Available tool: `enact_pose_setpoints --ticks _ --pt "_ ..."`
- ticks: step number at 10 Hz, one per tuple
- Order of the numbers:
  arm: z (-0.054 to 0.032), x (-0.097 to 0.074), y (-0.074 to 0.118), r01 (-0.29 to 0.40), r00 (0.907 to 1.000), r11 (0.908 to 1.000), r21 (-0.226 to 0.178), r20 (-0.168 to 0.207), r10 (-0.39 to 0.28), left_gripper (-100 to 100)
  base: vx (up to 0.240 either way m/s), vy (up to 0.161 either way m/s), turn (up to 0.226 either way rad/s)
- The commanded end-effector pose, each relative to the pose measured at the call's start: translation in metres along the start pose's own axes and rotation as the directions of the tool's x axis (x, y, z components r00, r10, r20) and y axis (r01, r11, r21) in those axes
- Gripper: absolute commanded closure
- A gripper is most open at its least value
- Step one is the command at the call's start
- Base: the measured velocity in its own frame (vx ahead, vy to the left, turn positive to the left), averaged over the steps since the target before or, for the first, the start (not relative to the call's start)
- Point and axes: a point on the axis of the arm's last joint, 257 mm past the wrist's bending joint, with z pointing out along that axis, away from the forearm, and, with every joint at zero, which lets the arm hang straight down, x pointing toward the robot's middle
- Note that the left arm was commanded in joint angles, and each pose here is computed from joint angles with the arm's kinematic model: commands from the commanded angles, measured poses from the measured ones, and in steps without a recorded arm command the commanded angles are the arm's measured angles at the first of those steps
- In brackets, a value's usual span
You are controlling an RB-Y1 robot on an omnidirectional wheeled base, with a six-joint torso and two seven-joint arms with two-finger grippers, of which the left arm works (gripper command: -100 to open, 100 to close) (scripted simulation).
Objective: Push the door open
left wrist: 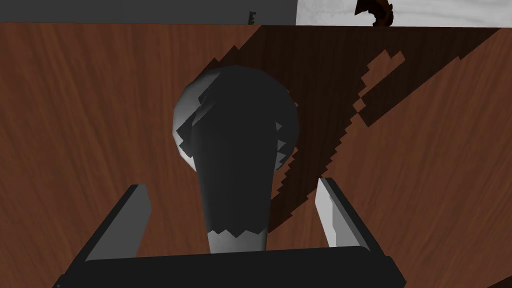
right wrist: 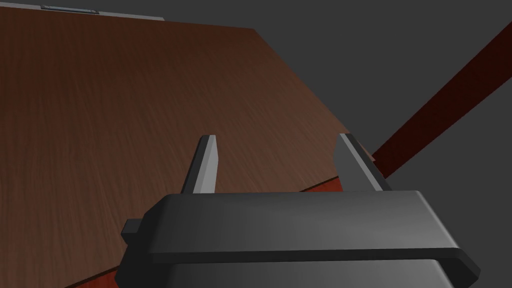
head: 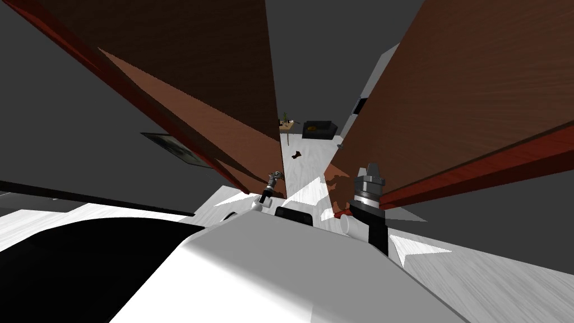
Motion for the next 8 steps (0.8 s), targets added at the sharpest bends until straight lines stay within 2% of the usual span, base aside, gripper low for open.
enact_pose_setpoints --ticks 1,6,8 --pt "-0.0002 0.0 0.0003 0.0 1.0 1.0 -0.001 0.0 0.0 100 -0.011 -0.001 0.006" --pt "-0.0002 0.0 0.0003 0.0 1.0 1.0 -0.001 0.0 0.0 100 -0.016 0.0 0.0" --pt "-0.0018 -0.0095 0.0027 -0.002 0.9998 1.0 -0.008 0.022 0.002 100 0.115 -0.031 0.036"
